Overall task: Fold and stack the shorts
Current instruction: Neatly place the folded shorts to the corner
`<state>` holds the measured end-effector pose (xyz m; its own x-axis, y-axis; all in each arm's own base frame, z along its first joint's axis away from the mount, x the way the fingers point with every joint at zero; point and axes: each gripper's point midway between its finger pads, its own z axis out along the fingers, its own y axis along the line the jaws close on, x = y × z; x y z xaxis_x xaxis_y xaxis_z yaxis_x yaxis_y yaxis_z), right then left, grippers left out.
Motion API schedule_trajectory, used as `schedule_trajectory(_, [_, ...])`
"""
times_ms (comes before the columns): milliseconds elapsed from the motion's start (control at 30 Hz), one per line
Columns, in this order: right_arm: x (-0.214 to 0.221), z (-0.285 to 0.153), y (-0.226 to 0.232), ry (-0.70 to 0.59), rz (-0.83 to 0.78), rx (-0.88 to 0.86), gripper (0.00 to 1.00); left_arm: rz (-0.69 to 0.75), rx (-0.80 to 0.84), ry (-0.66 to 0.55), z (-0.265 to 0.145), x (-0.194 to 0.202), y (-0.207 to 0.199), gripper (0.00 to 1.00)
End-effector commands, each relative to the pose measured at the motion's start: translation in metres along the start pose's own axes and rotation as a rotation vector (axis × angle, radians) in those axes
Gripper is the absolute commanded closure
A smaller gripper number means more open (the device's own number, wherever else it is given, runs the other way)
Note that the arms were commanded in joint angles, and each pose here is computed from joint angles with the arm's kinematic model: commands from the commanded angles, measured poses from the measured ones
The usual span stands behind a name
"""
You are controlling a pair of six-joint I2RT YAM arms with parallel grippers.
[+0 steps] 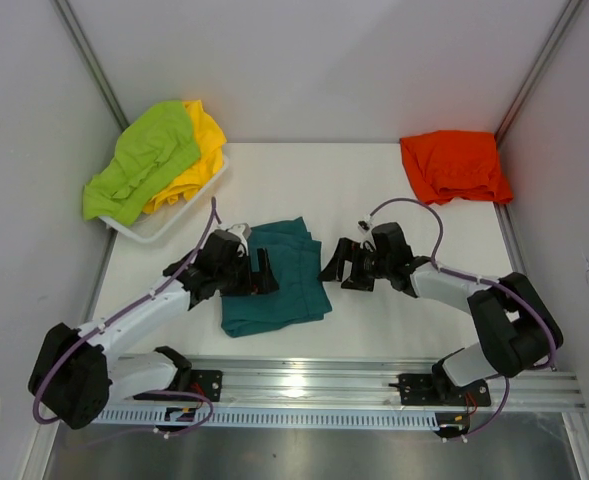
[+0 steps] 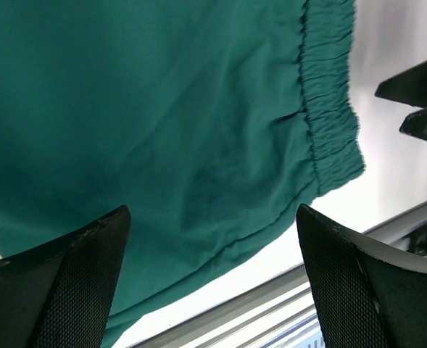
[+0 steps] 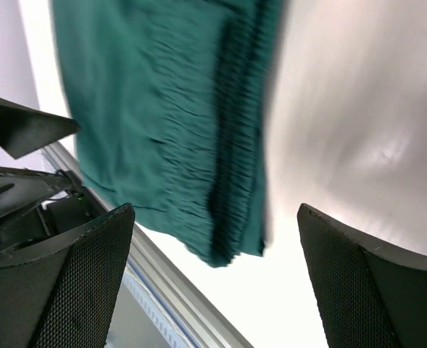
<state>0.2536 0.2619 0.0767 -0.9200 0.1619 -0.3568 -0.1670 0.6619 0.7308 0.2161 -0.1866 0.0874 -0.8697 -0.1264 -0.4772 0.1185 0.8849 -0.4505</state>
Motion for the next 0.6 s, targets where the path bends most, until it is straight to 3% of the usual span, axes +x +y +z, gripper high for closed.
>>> schedule_trajectory(0, [0.007,0.004,-0.01,0.007,0.015,0.008,0.04,0.052,0.016,-0.034,0.005,-0.015,-0.013,0.05])
schedule_trajectory(233, [0.021,0.013,-0.026,0.034,0.084,0.033,0.04,0.079,-0.026,-0.026,0.018,-0.028,-0.018,0.05])
schedule_trajectory(567, [0.054,0.038,-0.028,0.108,0.138,0.071,0.04,0.063,-0.187,0.034,0.047,-0.002,0.024,0.05])
